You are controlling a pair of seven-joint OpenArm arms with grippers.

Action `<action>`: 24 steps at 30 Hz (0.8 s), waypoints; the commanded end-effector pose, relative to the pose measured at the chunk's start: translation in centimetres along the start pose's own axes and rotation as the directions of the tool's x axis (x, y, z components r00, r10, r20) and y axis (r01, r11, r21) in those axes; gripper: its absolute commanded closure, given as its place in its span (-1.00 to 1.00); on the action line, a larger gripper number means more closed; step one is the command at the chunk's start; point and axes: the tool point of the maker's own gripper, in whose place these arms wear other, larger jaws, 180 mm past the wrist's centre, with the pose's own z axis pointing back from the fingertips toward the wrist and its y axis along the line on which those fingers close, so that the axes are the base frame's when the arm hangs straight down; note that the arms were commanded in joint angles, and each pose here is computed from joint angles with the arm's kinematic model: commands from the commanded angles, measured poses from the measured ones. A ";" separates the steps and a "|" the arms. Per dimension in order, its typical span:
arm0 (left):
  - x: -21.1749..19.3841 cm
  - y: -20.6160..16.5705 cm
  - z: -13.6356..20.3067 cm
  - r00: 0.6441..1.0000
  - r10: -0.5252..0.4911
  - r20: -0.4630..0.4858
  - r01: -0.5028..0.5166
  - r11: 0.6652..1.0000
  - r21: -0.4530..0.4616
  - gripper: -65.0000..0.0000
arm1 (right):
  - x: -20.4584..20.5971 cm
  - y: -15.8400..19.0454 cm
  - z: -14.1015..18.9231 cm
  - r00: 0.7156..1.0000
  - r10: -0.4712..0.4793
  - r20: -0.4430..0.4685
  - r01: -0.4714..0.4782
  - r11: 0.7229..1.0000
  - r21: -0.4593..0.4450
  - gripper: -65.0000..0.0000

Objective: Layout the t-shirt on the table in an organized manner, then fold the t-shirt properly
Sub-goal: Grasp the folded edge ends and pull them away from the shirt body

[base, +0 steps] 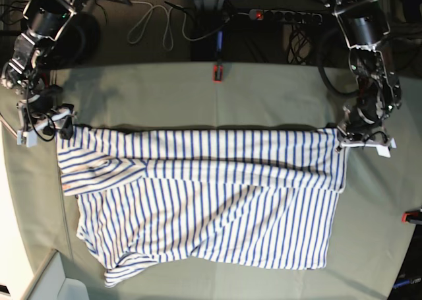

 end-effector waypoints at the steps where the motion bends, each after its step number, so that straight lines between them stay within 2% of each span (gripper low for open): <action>1: -0.8 0.4 0.0 0.999 -0.005 -0.047 0.006 1.000 0.020 1.00 | 1.5 -0.4 0.1 0.999 0.011 0.036 -0.011 1.000 -0.001 -0.09; 2: -0.8 0.4 0.0 0.999 -0.005 -0.047 0.006 1.000 0.020 1.00 | 1.5 -0.2 0.0 0.999 0.014 0.034 -0.014 1.000 0.002 -0.07; 4: -0.8 0.4 0.0 0.999 -0.005 -0.047 0.006 1.000 0.020 1.00 | 1.2 0.8 -0.4 0.999 0.040 0.019 -0.041 0.999 0.029 0.11; 6: -0.7 0.4 0.1 0.999 -0.007 -0.043 0.007 1.000 0.019 1.00 | 1.0 1.2 -0.4 0.998 0.060 0.008 -0.060 0.997 0.042 0.45; 8: -0.5 0.2 0.1 0.999 -0.008 -0.038 0.009 1.000 0.015 1.00 | 0.9 1.1 -0.3 0.998 0.064 0.008 -0.065 0.997 0.040 0.89; 9: -0.4 0.3 0.2 0.999 -0.011 -0.036 0.012 1.000 0.018 1.00 | 1.5 1.0 -0.1 0.997 0.073 0.019 -0.074 0.997 0.036 1.00; 15: 2.1 -0.4 1.8 0.998 -0.066 0.001 0.066 0.998 0.000 1.00 | 6.8 1.1 1.6 0.975 0.174 0.137 -0.175 0.985 -0.007 1.00; 23: 7.8 -4.9 5.0 0.983 -0.155 0.094 0.162 0.984 -0.072 1.00 | 13.6 1.6 3.3 0.923 0.273 0.273 -0.267 0.962 -0.060 1.00; 24: 8.7 -5.2 5.2 0.982 -0.160 0.104 0.168 0.983 -0.075 1.00 | 14.2 1.7 3.1 0.923 0.272 0.273 -0.266 0.962 -0.061 1.00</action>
